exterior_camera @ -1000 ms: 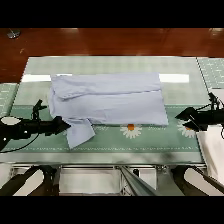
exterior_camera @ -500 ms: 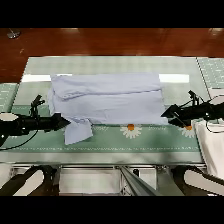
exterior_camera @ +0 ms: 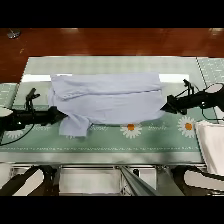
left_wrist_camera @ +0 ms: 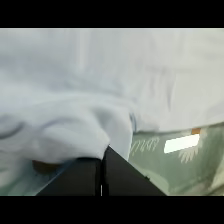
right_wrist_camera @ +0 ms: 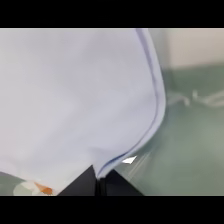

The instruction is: Fold the shirts.

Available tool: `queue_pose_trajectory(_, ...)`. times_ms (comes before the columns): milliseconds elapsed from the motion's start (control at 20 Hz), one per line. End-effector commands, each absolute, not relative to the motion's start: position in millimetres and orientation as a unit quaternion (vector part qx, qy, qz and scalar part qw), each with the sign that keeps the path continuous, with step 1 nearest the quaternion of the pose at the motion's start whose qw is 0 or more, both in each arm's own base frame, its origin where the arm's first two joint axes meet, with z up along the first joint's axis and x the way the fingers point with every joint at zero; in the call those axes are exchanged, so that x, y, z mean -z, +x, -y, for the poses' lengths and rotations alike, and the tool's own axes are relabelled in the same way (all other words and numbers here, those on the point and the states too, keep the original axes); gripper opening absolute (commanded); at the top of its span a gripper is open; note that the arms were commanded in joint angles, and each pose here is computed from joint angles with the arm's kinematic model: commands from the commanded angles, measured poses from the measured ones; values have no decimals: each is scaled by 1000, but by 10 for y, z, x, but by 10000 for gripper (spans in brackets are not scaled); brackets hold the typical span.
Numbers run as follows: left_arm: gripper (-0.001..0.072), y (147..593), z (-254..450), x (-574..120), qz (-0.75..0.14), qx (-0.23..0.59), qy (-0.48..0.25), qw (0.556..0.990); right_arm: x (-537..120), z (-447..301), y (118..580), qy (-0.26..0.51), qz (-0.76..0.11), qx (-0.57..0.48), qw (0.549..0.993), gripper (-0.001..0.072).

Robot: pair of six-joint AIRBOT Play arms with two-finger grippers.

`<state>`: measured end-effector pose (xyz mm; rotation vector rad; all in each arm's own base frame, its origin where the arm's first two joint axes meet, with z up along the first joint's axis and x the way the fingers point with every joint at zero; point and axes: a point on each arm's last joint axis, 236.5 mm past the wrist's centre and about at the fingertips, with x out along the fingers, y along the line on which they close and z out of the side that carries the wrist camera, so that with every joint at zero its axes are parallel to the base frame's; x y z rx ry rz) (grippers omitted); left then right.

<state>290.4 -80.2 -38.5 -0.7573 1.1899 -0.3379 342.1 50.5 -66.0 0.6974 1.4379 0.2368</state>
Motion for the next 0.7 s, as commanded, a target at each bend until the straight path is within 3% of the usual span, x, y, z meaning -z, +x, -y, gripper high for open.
queue_pose_trajectory(0,27,3405,467,53,-477,121,-331,805,255,-391,3852,312,-598,-105,730,28)
queue_pose_trajectory(150,27,3901,358,-34,-450,98,-333,823,43,-419,4379,311,-540,-104,775,27)
queue_pose_trajectory(650,27,5039,291,346,-476,78,-389,785,366,-438,5409,374,-533,-114,751,28)
